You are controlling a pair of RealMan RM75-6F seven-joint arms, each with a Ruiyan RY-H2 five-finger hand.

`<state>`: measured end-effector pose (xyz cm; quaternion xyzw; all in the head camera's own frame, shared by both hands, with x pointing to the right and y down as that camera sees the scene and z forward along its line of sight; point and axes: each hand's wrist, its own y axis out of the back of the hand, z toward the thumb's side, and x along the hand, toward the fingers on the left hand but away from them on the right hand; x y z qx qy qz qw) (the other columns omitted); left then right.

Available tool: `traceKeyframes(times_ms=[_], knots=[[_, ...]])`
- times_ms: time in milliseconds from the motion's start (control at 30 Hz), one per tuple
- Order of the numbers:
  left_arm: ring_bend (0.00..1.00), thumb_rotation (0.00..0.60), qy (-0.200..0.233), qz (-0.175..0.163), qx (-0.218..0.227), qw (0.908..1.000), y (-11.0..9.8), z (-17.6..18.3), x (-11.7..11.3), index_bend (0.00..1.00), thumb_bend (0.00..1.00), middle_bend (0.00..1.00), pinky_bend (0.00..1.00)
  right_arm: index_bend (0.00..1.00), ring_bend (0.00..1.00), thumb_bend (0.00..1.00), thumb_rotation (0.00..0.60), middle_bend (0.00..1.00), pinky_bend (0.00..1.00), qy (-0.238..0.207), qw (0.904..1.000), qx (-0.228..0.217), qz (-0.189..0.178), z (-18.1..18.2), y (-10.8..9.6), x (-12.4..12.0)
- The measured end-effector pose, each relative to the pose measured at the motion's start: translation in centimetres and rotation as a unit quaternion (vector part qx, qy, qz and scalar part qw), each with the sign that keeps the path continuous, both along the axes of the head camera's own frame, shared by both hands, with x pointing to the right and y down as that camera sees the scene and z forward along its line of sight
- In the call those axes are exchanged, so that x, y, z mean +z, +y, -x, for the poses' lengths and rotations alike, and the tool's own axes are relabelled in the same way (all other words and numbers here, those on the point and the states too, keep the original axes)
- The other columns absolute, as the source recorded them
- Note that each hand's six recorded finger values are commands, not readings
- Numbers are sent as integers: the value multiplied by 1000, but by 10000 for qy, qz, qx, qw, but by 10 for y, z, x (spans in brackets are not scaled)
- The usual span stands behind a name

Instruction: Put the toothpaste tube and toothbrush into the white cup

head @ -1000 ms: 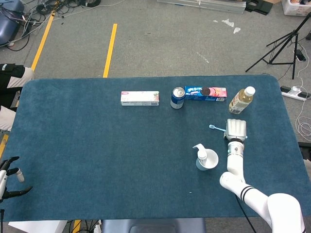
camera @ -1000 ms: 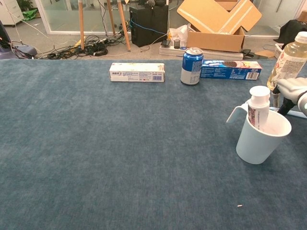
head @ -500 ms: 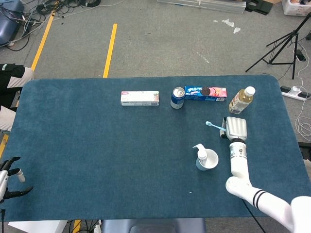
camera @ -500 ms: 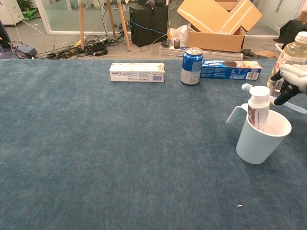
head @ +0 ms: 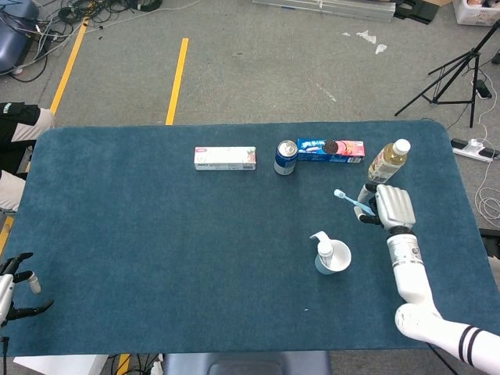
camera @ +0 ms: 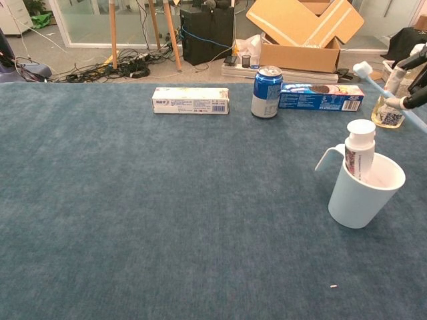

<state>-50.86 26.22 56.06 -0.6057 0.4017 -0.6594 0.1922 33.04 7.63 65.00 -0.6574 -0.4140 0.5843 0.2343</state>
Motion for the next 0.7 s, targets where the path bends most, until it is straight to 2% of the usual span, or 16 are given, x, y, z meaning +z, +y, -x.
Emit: traceKeyframes(times_ms=[167,333,500,700], knots=[[120,600,-6,9,11,10000,0,0,0,624,0,154,190,660,1000,271,600,1000,1000,-554,9984,64,15,2,6,-20],[120,600,-13,22,18,10000,1,0,1,624,0,153,190,665,1000,273,600,1000,1000,-1265,9917,185,121,5,15,-35],[120,600,-17,31,22,10000,1,-1,1,624,0,154,190,669,1000,275,600,1000,1000,-2043,9779,341,297,7,25,-45],[120,600,-22,31,20,10000,1,0,1,624,0,154,190,670,1000,275,600,1000,1000,-2693,9610,287,554,11,38,-53]])
